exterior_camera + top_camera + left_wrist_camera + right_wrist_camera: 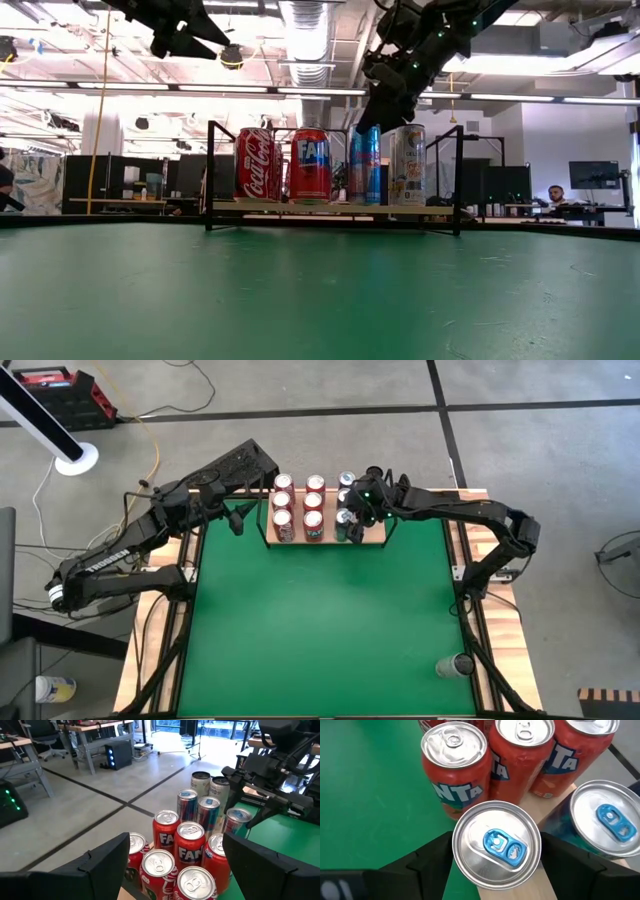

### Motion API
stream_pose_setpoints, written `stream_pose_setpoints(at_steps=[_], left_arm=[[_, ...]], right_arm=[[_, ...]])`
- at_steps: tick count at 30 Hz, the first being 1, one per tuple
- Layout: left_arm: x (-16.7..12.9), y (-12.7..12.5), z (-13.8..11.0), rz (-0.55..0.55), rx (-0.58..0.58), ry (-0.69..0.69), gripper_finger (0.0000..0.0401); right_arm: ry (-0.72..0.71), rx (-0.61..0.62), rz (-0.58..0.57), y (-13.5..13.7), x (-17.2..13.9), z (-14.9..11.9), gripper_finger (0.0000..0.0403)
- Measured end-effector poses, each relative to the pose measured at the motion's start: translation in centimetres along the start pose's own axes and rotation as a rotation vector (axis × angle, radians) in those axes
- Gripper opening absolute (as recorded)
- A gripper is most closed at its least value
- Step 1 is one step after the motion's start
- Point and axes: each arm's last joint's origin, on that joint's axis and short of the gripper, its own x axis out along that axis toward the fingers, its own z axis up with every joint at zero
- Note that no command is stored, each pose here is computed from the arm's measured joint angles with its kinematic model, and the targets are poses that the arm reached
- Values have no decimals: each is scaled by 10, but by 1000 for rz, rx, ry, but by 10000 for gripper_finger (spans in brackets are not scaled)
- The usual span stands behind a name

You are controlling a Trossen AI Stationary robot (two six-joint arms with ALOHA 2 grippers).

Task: Place canned beverage on shelf
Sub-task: Put the blue soda can on the shelf

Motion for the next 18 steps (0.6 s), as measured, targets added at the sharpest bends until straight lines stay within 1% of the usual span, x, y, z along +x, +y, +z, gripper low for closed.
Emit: stream_pose_setpoints(at_steps=[10,18], left_arm=[[0,0,0,2,0,0,304],[0,0,0,1,4,0,304]], right_arm=[[11,-2,-22,-1,-2,1,310],[26,-11,-32,-2,-17,18,310]])
